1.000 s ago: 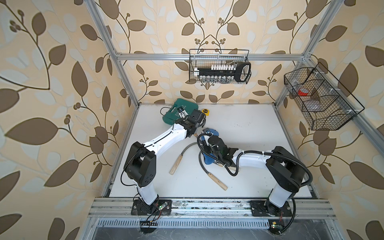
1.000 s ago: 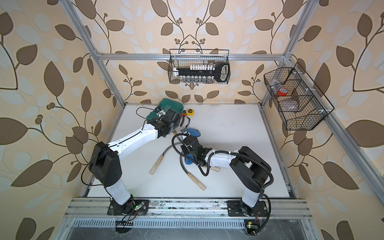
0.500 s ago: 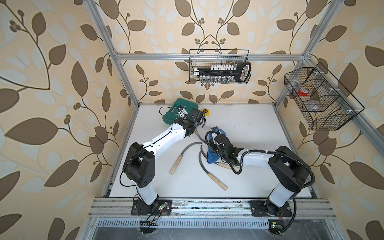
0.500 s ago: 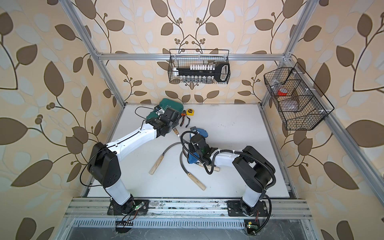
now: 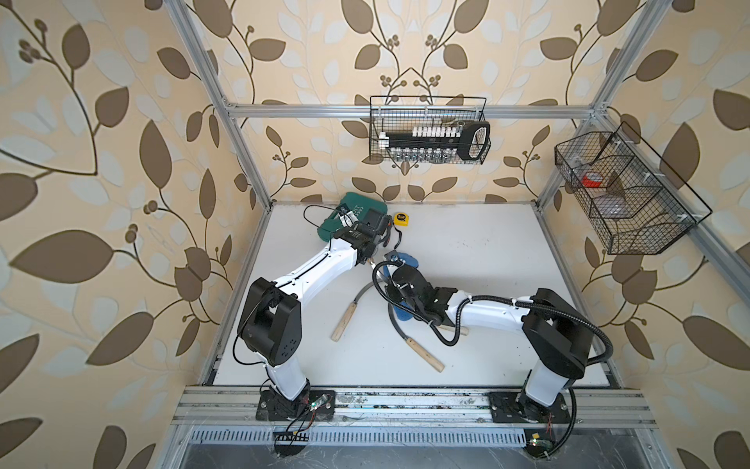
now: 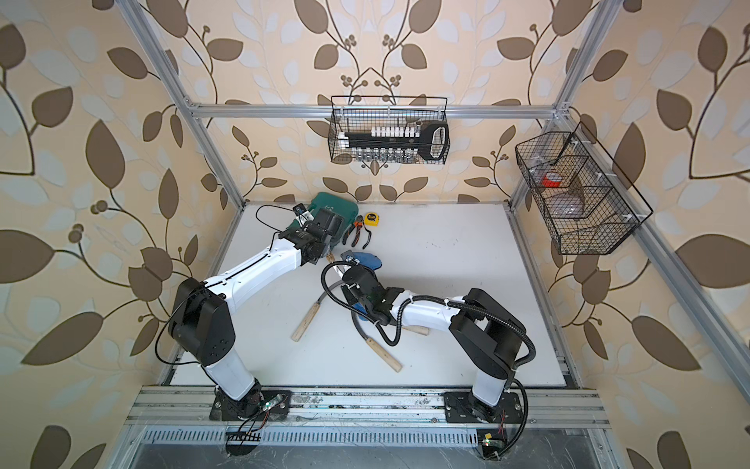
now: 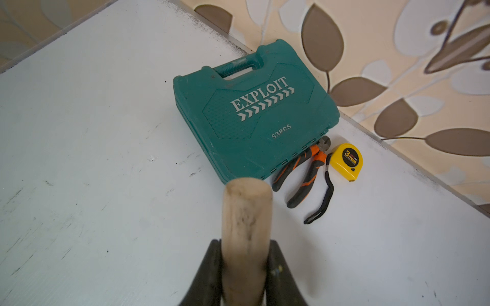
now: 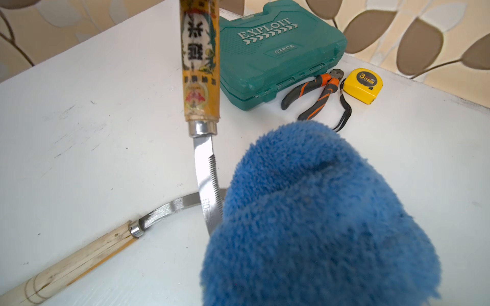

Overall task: Wipe small sickles with rags
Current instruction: Wipe the small sickle.

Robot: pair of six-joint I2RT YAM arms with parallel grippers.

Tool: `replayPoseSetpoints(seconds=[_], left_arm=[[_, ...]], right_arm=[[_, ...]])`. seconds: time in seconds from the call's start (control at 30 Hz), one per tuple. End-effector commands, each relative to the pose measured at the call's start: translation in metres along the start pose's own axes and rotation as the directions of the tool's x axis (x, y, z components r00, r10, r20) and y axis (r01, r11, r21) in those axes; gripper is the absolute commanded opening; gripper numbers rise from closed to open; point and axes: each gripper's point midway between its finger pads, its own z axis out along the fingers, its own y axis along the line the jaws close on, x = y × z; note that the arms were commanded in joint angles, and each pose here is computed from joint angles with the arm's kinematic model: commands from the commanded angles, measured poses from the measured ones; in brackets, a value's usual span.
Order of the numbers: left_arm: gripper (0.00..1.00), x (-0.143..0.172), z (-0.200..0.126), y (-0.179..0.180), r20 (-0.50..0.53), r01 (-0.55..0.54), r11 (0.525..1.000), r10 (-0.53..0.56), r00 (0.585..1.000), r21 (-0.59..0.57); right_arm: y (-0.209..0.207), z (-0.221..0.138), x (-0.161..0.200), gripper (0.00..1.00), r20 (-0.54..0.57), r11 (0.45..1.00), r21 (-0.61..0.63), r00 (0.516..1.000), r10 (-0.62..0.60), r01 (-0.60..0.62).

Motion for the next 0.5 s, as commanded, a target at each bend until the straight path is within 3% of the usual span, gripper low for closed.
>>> replayPoseSetpoints(seconds=[0.0,0.1,0.23,0.47], left_arm=[[0.00,-0.026,-0.028,-0.026,0.043,0.139,0.980,-0.146,0.988,0.141],[0.00,-0.029,-0.029,-0.020,0.068,0.135,0.983,-0.144,0.987,0.121],[0.00,-0.038,-0.028,-0.005,0.137,0.127,0.990,-0.134,0.981,0.057],[0.00,-0.040,-0.013,-0.005,0.171,0.119,0.992,-0.125,0.977,0.045]], right_arm=[[0.029,0.000,-0.007,0.00,0.009,0.995,-0.102,1.000,-0.007,0.007],[0.017,-0.001,-0.007,0.00,0.012,0.997,-0.081,1.000,0.017,-0.016],[-0.035,-0.009,-0.003,0.00,0.013,0.983,-0.076,0.986,0.166,-0.165],[-0.089,-0.050,-0.018,0.00,0.110,0.959,-0.070,0.953,0.281,-0.274]])
